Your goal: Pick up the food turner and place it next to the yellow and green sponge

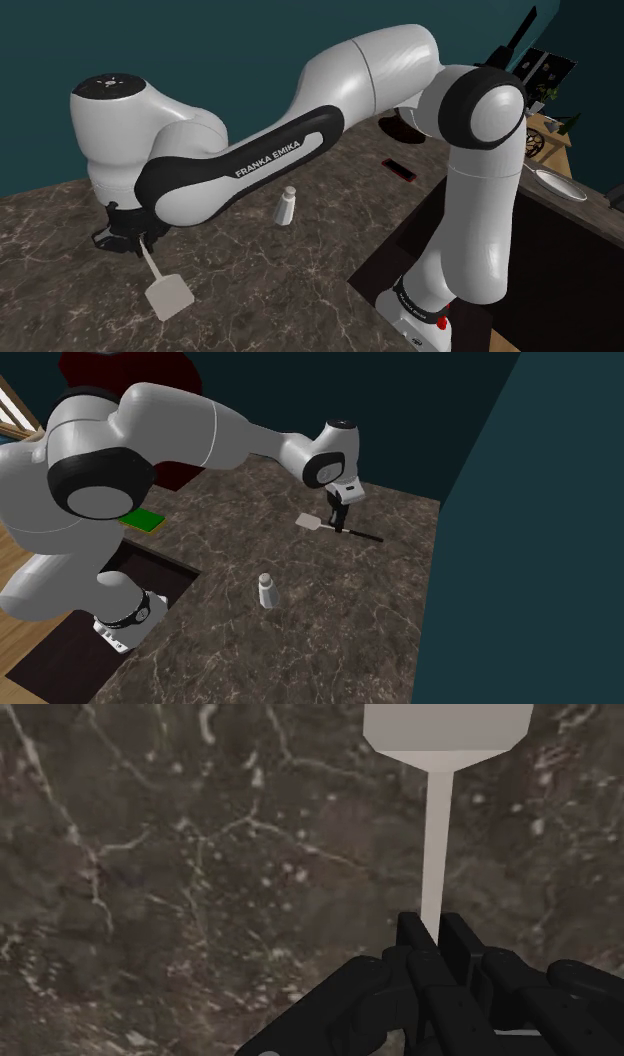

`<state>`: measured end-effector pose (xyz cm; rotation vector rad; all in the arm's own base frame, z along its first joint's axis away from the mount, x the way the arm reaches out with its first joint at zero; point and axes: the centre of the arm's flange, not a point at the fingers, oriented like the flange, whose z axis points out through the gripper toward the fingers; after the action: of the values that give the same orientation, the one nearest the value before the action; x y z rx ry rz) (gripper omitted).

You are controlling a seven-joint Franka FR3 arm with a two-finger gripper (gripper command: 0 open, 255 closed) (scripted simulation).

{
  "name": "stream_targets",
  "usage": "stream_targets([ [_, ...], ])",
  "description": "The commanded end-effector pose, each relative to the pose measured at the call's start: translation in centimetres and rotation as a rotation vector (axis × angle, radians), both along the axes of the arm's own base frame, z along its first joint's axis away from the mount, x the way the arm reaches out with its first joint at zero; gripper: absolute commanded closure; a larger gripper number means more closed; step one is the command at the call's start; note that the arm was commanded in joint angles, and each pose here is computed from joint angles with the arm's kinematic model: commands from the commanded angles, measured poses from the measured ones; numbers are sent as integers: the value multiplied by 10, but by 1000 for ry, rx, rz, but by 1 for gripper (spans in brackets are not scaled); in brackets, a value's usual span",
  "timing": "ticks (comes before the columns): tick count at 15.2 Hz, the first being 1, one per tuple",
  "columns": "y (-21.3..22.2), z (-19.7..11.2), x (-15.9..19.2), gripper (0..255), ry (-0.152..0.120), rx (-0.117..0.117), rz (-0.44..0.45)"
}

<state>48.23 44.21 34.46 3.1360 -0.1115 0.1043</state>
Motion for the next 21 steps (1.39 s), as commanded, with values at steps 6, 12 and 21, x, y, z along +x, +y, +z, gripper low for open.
stream_targets([
  [6,0,36,0,255,0,0,0],
  [12,0,68,0,255,0,0,0],
  [21,5,88,-65,255,0,0,0],
])
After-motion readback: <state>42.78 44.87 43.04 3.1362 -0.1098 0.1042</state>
